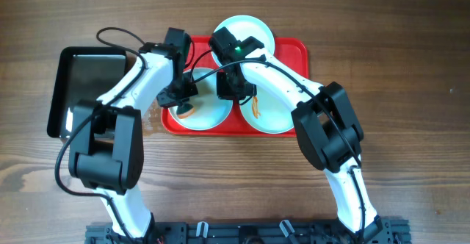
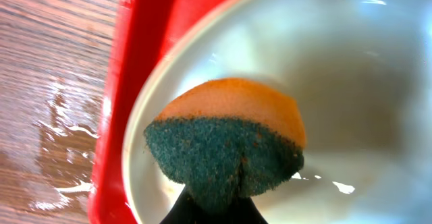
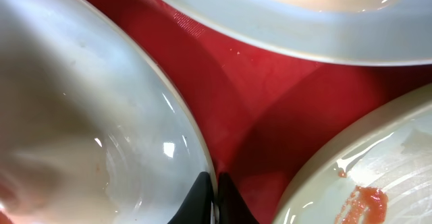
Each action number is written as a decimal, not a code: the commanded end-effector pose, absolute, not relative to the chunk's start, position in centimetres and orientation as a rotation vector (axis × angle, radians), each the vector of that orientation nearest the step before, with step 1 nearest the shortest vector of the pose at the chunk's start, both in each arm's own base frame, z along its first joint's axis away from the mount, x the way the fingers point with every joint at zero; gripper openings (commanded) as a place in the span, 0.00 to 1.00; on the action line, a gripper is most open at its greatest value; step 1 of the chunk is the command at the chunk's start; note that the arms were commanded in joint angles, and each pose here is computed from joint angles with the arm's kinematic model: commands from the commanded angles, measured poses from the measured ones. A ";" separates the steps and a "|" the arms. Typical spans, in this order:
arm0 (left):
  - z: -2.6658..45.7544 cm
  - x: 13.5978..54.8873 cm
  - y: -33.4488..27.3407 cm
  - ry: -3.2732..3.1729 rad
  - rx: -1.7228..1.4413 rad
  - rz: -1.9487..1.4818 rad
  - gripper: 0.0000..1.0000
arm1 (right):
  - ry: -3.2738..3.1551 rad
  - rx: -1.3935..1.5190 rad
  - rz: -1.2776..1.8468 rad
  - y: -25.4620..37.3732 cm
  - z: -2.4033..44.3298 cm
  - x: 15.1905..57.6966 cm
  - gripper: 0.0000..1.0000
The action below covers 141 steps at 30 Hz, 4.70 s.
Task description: Clean dirty plates on tray and stack at the side
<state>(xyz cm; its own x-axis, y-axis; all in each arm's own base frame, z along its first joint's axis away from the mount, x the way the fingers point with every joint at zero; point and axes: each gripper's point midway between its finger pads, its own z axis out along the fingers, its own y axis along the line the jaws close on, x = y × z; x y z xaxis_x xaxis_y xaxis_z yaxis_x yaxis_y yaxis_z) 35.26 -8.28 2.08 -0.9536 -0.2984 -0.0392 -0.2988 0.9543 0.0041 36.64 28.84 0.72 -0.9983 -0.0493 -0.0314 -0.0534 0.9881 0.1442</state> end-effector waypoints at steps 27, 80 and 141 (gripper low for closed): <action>0.9 36.9 -4.0 2.850 -0.178 0.751 0.04 | 3.110 -0.035 0.143 27.7 -0.2 36.9 0.04; 12.9 35.9 7.2 2.686 -1.091 -0.433 0.04 | 2.483 -0.409 -0.657 23.9 16.0 45.0 0.04; 12.9 36.7 3.4 2.749 -0.931 -0.448 0.04 | 2.793 0.665 0.263 -6.9 17.4 44.3 0.04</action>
